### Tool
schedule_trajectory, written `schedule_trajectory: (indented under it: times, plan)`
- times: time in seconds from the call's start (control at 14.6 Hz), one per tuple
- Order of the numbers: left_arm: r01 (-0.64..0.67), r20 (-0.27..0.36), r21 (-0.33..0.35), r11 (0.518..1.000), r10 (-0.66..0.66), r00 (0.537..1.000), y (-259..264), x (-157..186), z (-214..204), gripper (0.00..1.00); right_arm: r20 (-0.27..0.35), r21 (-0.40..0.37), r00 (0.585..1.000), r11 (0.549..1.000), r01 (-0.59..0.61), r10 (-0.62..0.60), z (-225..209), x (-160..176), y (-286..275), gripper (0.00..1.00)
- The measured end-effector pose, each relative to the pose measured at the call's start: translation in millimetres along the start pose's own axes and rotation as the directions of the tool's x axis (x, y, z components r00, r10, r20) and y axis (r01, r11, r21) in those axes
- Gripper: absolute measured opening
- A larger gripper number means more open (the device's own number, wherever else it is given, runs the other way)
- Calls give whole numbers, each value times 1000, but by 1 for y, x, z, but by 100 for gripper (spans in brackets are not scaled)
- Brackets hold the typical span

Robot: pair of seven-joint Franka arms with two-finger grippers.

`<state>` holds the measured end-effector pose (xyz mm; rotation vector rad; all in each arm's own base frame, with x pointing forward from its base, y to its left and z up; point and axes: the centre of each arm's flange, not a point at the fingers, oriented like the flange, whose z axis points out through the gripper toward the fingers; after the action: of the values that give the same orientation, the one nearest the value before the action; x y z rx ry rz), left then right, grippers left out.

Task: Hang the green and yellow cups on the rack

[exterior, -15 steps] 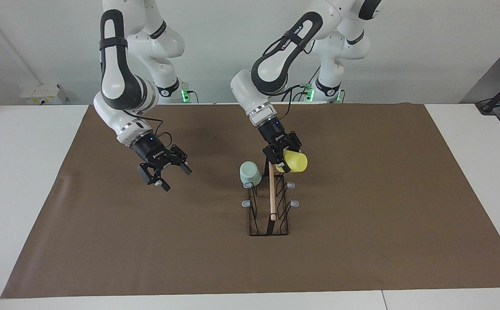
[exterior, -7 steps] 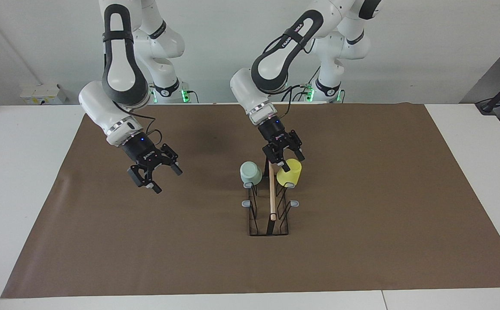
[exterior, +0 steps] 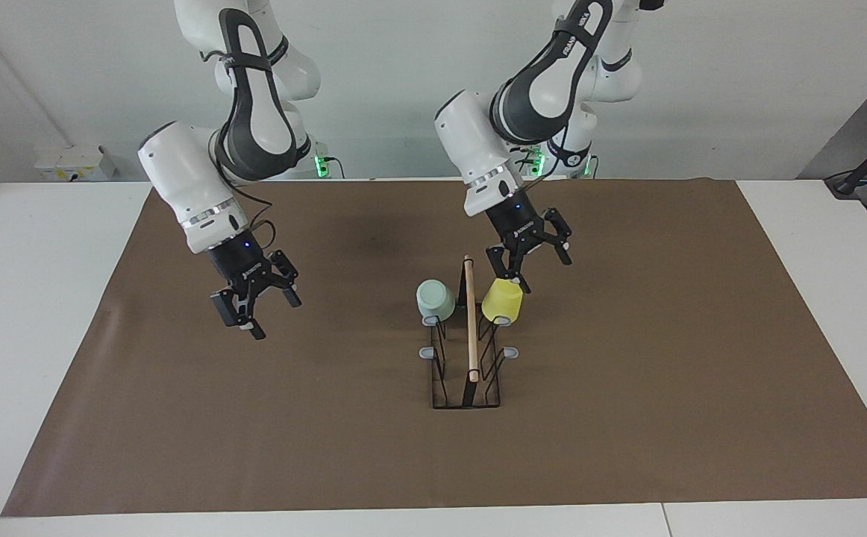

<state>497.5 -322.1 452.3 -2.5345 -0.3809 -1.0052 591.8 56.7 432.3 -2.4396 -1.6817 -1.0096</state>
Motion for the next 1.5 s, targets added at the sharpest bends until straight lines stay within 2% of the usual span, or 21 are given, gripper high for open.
schedule_trajectory:
  times: [0.14, 0.27, 0.48, 0.68, 0.89, 1.03, 1.16, 1.23, 1.37, 1.5]
  plan:
    - [-109, 59, -29, 994, 110, 992, -14, 15, 6, 100, 58, 21, 998, 1000, 17, -18, -6, 8, -1, 100]
    - [-232, 114, -61, 971, 237, 965, -33, 31, 13, 100, 126, 37, 992, 999, 22, -27, -15, 12, 0, 100]
    - [-366, 227, -195, 910, 405, 886, -71, 57, 18, 100, 254, 65, 966, 997, 39, -54, -25, 21, 3, 100]
    - [-358, 280, -355, 864, 463, 841, -137, 98, 28, 100, 380, 73, 924, 997, -1, -27, -43, 27, 15, 100]
    - [-316, 335, -437, 842, 478, 812, -194, 120, 41, 100, 487, 18, 866, 989, -145, 117, -67, 35, 25, 100]
    - [-287, 368, -482, 828, 489, 791, -221, 137, 41, 100, 533, -43, 803, 956, -290, 267, -87, 35, 32, 100]
    - [-257, 388, -517, 817, 491, 780, -248, 156, 38, 100, 551, -115, 726, 899, -422, 411, -107, 33, 37, 100]
    - [-236, 397, -527, 816, 482, 781, -259, 164, 36, 100, 556, -156, 675, 859, -488, 485, -117, 30, 38, 100]
    - [-211, 414, -533, 819, 470, 779, -274, 178, 31, 100, 556, -251, 538, 745, -618, 634, -140, 25, 38, 100]
    - [-213, 429, -539, 815, 483, 763, -278, 191, 25, 100, 555, -317, 412, 642, -698, 723, -169, 23, 41, 100]
